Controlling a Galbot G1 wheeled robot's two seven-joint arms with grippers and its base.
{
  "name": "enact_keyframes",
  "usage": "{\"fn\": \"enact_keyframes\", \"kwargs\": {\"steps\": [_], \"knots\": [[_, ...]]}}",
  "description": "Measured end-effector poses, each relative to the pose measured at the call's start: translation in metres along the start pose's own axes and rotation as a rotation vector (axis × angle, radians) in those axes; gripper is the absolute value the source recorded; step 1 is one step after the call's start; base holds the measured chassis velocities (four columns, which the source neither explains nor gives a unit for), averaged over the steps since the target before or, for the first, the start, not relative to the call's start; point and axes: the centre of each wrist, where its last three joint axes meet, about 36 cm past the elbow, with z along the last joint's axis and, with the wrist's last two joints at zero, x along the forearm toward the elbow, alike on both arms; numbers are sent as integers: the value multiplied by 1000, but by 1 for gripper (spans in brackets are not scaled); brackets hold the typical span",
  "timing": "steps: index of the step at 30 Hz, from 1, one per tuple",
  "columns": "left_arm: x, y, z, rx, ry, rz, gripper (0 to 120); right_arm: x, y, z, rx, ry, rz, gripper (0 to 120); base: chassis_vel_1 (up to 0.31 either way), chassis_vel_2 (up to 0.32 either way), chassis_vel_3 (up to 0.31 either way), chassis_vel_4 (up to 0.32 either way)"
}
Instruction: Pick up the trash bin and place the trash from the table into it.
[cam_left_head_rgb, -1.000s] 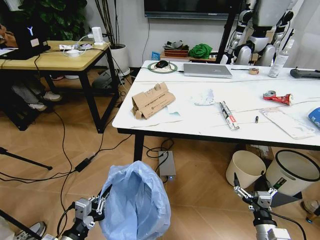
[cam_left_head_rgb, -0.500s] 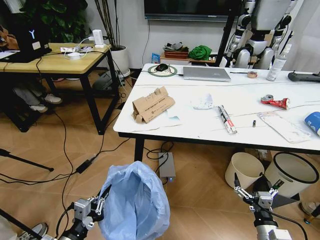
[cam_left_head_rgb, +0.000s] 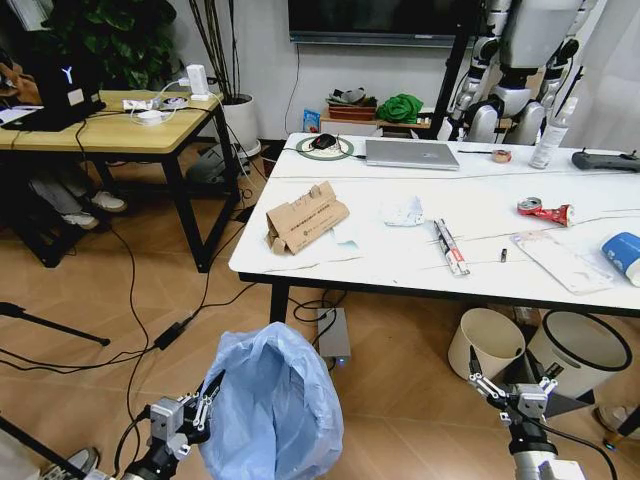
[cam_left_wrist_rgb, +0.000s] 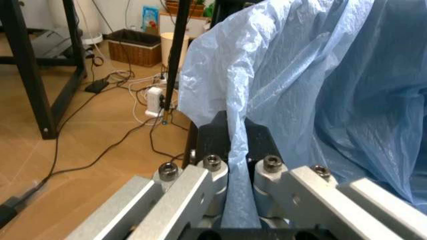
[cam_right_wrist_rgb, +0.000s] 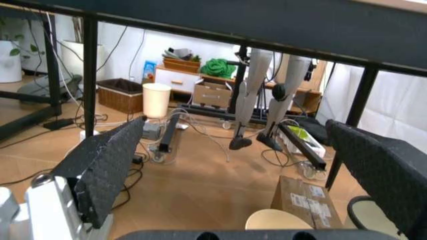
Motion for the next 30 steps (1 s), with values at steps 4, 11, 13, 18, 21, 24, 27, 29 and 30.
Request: {"fn": "enact_keyframes", "kwargs": {"steps": [4, 11, 13, 18, 21, 24, 27, 29, 30], "knots": [[-1, -2, 0, 5, -2, 4, 0, 1, 0, 0, 1, 1, 0, 100, 0, 0, 0, 0], [-1, -3, -1, 14, -6, 7, 0, 2, 0, 0, 3, 3, -2, 100, 0, 0, 0, 0], [-1, -4, -1, 19, -7, 13, 0, 2, 0, 0, 4, 3, -3, 100, 0, 0, 0, 0], [-1, -8, -1, 27, -6, 20, 0, 2, 0, 0, 4, 3, -3, 100, 0, 0, 0, 0], [-1, -9, -1, 30, -5, 22, 0, 1, 0, 0, 4, 2, -3, 100, 0, 0, 0, 0], [-1, -10, -2, 33, -6, 25, 0, 1, 1, 0, 4, 1, -4, 100, 0, 0, 0, 0], [-1, -11, -3, 34, -8, 28, 0, 0, 1, 0, 4, 0, -5, 100, 0, 0, 0, 0], [-1, -12, -3, 35, -9, 29, 0, 0, 1, 0, 4, 0, -5, 100, 0, 0, 0, 0], [-1, -12, -4, 36, -9, 30, 0, 0, 1, 0, 4, 0, -5, 100, 0, 0, 0, 0]]}}
